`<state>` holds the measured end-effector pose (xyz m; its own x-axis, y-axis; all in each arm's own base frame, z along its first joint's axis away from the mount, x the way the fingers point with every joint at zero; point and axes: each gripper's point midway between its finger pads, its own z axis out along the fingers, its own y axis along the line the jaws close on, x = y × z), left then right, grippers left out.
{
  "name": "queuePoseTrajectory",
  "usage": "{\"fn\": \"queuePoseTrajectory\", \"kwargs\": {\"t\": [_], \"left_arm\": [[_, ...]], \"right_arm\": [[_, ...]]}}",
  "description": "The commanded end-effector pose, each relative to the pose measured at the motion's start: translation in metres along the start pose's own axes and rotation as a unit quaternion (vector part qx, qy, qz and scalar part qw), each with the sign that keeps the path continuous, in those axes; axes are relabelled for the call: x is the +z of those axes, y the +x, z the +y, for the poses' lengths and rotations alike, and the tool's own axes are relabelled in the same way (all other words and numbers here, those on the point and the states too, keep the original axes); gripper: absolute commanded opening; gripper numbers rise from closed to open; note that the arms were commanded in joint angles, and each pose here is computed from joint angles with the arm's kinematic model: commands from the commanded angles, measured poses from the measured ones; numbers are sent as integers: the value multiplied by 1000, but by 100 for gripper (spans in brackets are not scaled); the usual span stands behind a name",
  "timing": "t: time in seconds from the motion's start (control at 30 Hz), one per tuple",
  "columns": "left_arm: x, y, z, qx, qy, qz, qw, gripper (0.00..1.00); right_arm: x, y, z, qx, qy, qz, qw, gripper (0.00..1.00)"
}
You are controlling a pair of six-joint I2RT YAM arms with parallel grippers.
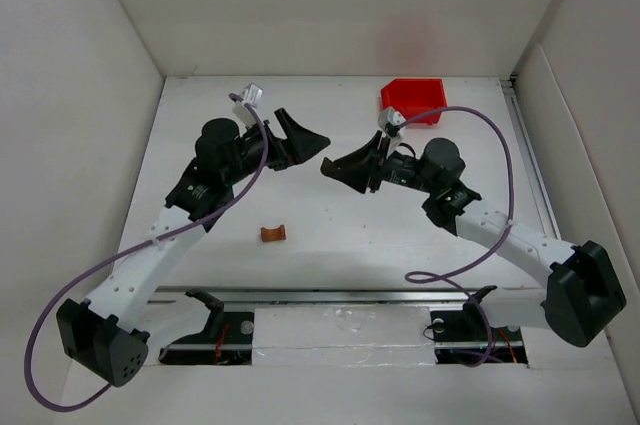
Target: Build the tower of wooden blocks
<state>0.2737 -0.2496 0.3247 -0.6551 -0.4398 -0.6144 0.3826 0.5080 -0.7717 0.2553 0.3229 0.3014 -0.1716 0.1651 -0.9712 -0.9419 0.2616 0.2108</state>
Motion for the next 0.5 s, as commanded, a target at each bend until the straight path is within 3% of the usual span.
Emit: {"fn": "queuePoseTrajectory", "kwargs": {"t": [0.0,0.1,0.13,0.27,0.47], "left_arm": [[-17,-38,-40,78,72,-95,990,99],[-32,-45,-58,124,123,-139,975,99],[-36,-46,-63,139,139,-148,969,99],[-37,-32,-81,157,205,-118,959,99],[-51,-19,-106,121,291,-99,944,98]], "right_arm": [[-4,-41,3,66,29,-57,996,0],[-15,-48,-8,125,68,-63,988,0],[-16,-58,3,132,42,-79,987,0],[-29,-80,23,152,-1,-123,981,0],[-51,-121,52,130,-50,-207,968,0]]}}
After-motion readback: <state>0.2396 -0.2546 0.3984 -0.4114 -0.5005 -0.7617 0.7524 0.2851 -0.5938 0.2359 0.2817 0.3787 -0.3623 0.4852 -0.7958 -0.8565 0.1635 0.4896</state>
